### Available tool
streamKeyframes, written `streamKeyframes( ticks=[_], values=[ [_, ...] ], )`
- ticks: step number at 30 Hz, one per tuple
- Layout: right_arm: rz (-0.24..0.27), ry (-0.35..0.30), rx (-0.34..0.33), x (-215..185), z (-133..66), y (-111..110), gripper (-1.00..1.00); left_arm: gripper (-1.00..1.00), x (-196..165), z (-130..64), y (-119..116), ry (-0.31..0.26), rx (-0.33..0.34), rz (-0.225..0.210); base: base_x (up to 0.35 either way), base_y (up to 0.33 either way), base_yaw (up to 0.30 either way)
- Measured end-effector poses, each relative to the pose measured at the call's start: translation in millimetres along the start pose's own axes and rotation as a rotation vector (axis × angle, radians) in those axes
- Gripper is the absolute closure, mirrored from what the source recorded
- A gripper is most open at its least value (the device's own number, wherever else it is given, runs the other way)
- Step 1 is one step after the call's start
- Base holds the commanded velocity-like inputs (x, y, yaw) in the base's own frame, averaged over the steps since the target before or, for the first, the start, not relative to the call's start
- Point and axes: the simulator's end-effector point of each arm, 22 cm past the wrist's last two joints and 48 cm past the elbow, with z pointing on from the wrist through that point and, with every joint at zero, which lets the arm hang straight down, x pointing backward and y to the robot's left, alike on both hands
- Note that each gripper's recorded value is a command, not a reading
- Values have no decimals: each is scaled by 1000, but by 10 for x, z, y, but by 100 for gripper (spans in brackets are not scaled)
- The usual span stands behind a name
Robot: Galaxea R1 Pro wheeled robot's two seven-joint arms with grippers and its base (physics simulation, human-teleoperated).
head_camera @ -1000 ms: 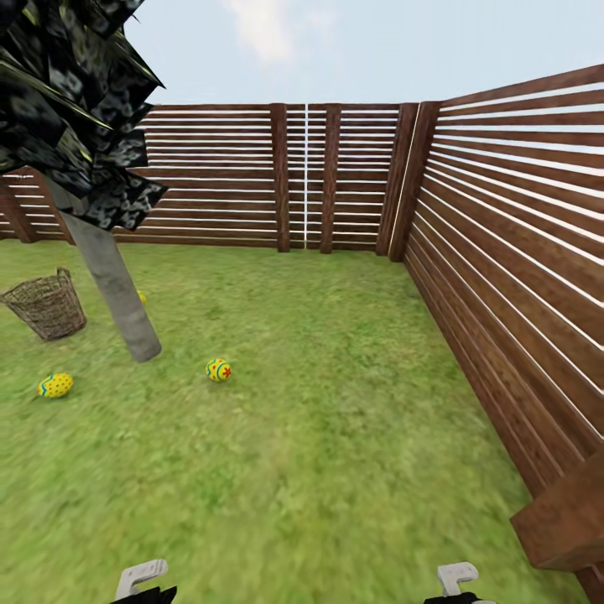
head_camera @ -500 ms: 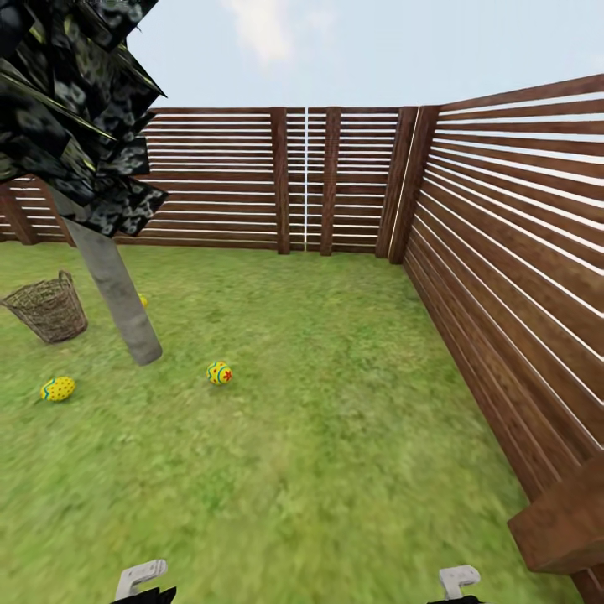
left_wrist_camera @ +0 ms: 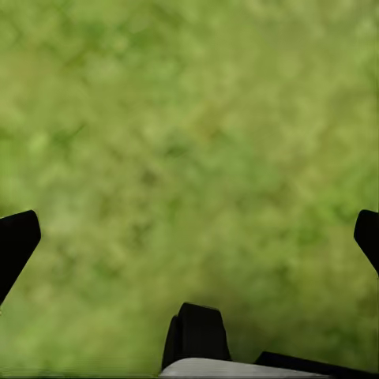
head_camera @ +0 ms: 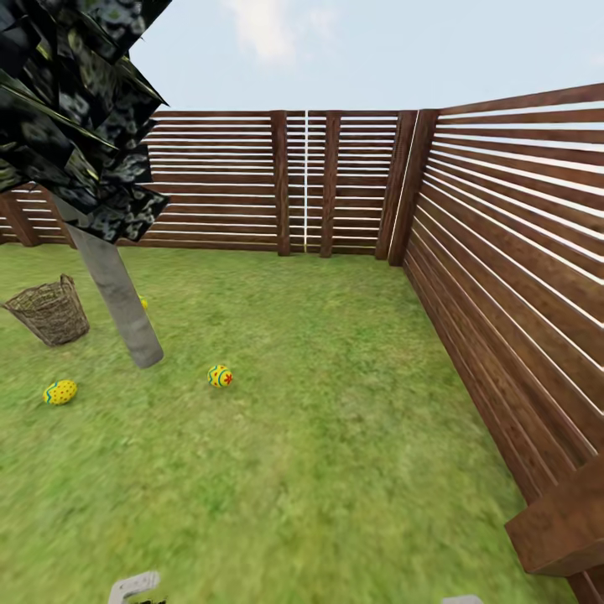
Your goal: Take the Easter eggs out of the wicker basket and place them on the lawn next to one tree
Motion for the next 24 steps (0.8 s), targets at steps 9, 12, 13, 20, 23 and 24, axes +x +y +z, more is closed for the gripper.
streamKeyframes(
  ticks=[9,12,13,20,23,24],
  values=[
    [-1,31,-20,196,-145,153,-100,-100,236,-162,-42,39,2,5,0,0,0],
    [-1,42,-22,271,-197,168,-100,-100,387,-219,-110,61,10,4,0,0,0],
    [-1,44,-23,289,-215,170,-100,-100,417,-237,-122,65,11,3,0,0,0],
    [-1,61,-25,388,-335,190,-100,-100,463,-356,-138,76,10,2,0,0,0],
    [-1,67,-26,421,-385,190,-100,-100,458,-400,-167,78,13,2,0,0,0],
    [-1,70,-26,437,-403,193,-100,-100,455,-415,-178,78,14,2,0,0,0]
  ],
)
